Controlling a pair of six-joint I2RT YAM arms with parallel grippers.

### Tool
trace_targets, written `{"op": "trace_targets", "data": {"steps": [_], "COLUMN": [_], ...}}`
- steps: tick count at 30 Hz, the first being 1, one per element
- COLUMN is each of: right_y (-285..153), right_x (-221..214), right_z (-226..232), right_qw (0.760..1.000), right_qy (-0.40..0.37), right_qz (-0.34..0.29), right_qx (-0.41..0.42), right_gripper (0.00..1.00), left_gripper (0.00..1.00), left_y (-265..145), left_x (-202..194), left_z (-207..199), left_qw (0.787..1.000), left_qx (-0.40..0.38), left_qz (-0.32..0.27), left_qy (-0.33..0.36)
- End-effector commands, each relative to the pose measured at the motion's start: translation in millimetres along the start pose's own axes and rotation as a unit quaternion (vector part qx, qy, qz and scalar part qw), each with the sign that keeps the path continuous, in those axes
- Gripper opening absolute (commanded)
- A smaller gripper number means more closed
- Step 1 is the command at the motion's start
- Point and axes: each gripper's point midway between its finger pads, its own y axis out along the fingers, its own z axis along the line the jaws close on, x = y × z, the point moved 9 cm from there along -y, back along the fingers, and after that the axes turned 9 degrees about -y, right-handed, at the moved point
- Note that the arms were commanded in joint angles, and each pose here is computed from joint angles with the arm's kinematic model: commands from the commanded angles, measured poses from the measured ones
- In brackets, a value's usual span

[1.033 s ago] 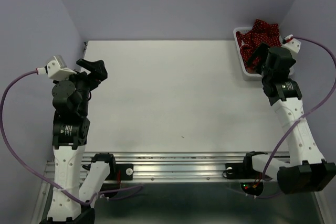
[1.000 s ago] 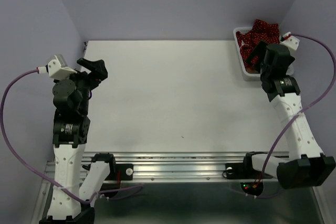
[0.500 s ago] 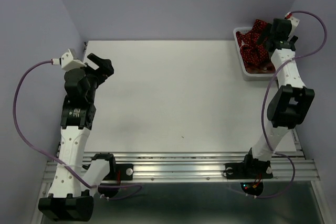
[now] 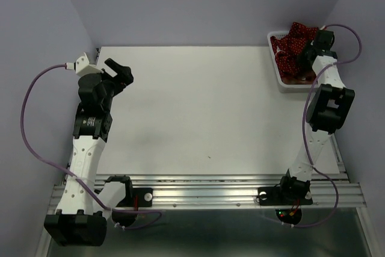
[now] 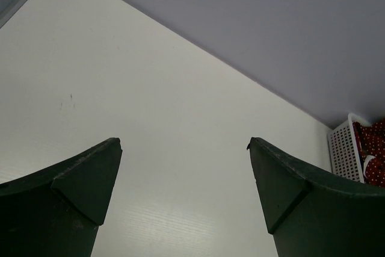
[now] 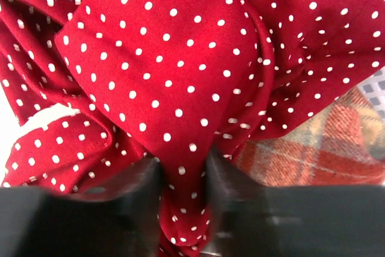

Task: Fold and stack the skirts
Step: Grab the skirt from the pile, then move the skirt to the center of the board

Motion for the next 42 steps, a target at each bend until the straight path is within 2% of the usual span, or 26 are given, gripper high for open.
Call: {"op": "trace_targets", "data": {"steps": [1,2,4,8,14,23,27,30,32,37,38,42], "right_y": [-13.8,-16.2,-24.0,-56.9,-132.0,-241.9,-283.6,-315.0,-340.2,-368.4,-372.2,-377.0], "right_x": [36.0,39.4,48.1,73.5,121.0,176.1,194.4,203.3,202.9,183.6,174.3,139.2], "right_z": [5.1,5.5,7.6,9.3,7.7,5.2,17.0,32.2,49.9,86.4,107.1,174.3], "right_qw": [0.998,0.997,0.995,0.99,0.973,0.92,0.892,0.861,0.829,0.786,0.777,0.765], "right_qy": [0.001,-0.002,-0.007,-0.011,-0.027,-0.025,-0.039,-0.055,-0.084,-0.107,-0.119,-0.159], "right_qz": [-0.059,-0.066,-0.084,-0.132,-0.225,-0.39,-0.444,-0.48,-0.487,-0.451,-0.437,-0.387], "right_qx": [0.03,0.033,0.045,0.05,0.035,0.017,0.078,0.159,0.26,0.409,0.438,0.49], "right_gripper": [0.18,0.11,0.05,0.05,0.04,0.05,0.06,0.05,0.05,0.01,0.01,0.01], "left_gripper": [0.99,0.99,0.99,0.99,0.99,0.99,0.99,0.99,0.99,0.99,0.99,0.99], "left_y": [-1.5,-1.9,-3.0,-6.3,-13.2,-19.2,-18.9,-17.9,-16.7,-15.9,-15.6,-14.9], "left_x": [10.3,10.4,10.6,11.4,12.1,14.0,13.7,12.3,10.4,6.9,5.4,0.3], "left_z": [-7.8,-7.8,-7.6,-7.8,-8.4,-10.0,-10.4,-9.7,-9.0,-7.6,-6.9,-4.1], "left_qw": [0.999,0.999,0.999,0.999,0.999,0.998,0.998,0.998,0.998,0.999,0.999,0.999], "left_qx": [-0.024,-0.024,-0.024,-0.027,-0.035,-0.043,-0.045,-0.045,-0.047,-0.048,-0.047,-0.042], "left_qz": [-0.024,-0.024,-0.025,-0.029,-0.03,-0.034,-0.033,-0.03,-0.028,-0.022,-0.019,-0.01], "left_qy": [0.01,0.01,0.01,0.01,0.014,0.017,0.016,0.015,0.013,0.006,0.003,-0.01]}}
